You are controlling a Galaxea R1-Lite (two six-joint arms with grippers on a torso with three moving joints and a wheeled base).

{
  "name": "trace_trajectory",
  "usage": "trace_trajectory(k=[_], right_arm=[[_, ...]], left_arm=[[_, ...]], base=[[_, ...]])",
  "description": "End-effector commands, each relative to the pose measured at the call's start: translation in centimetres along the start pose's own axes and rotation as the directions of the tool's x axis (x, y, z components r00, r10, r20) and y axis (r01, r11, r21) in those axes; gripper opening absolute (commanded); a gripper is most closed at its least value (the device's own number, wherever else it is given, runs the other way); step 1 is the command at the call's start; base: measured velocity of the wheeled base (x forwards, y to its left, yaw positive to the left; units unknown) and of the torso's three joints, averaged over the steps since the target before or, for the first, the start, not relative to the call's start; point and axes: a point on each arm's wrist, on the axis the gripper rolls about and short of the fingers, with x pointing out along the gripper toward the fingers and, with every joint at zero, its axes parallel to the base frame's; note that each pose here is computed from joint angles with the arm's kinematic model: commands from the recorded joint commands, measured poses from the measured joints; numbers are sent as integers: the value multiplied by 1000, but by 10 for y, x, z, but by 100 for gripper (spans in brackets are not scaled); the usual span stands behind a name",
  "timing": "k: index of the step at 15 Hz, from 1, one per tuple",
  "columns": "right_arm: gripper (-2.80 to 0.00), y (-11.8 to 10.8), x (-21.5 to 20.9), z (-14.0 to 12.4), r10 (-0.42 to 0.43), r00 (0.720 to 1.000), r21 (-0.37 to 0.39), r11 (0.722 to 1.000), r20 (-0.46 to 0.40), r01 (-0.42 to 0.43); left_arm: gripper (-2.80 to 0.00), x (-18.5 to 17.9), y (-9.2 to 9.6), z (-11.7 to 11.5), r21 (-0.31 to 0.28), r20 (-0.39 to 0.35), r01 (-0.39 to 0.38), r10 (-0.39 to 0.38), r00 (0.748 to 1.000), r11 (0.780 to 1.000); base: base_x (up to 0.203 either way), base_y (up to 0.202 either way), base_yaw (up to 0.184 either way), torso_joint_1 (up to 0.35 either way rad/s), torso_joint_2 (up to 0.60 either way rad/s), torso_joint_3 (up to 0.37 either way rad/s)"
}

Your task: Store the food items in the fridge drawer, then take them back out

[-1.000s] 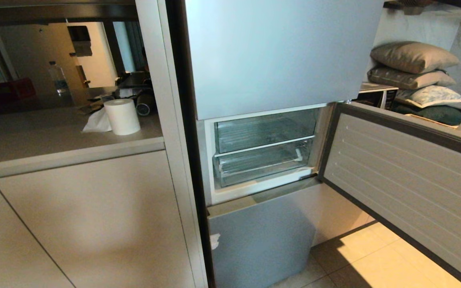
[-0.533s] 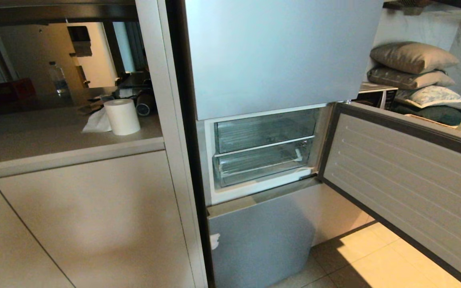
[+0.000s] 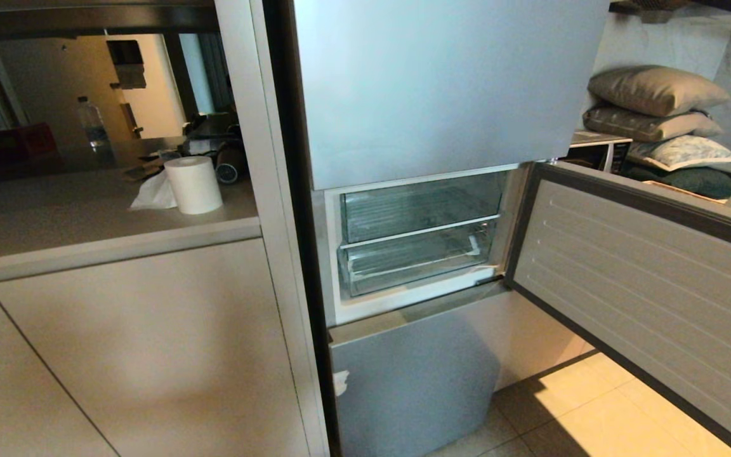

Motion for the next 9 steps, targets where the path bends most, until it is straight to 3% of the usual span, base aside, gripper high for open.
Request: trace_trajectory(k=[1,3,5,7,9], right_arm=[[-280,-38,38,23,-141,987,3,990,80,141],[-280,-63,56,44,-172,974,28,985,146,169],[-280,-86,75,52,-205,967,57,979,152,198],[-280,-115,99,43,-248,965,99,966,88,239],[-280,-142,119,25,-240,971,181,954,-11,238]], left_arm=[[-280,0,0,0,0,-1,0,0,1000,1000],[-280,0,0,0,0,-1,0,0,1000,1000],[-280,0,0,0,0,-1,0,0,1000,1000],[-280,0,0,0,0,-1,0,0,1000,1000],[-280,0,0,0,0,-1,0,0,1000,1000]], base=[[0,0,0,0,0,0],[0,0,0,0,0,0],[0,0,0,0,0,0],[0,0,0,0,0,0],[0,0,0,0,0,0]])
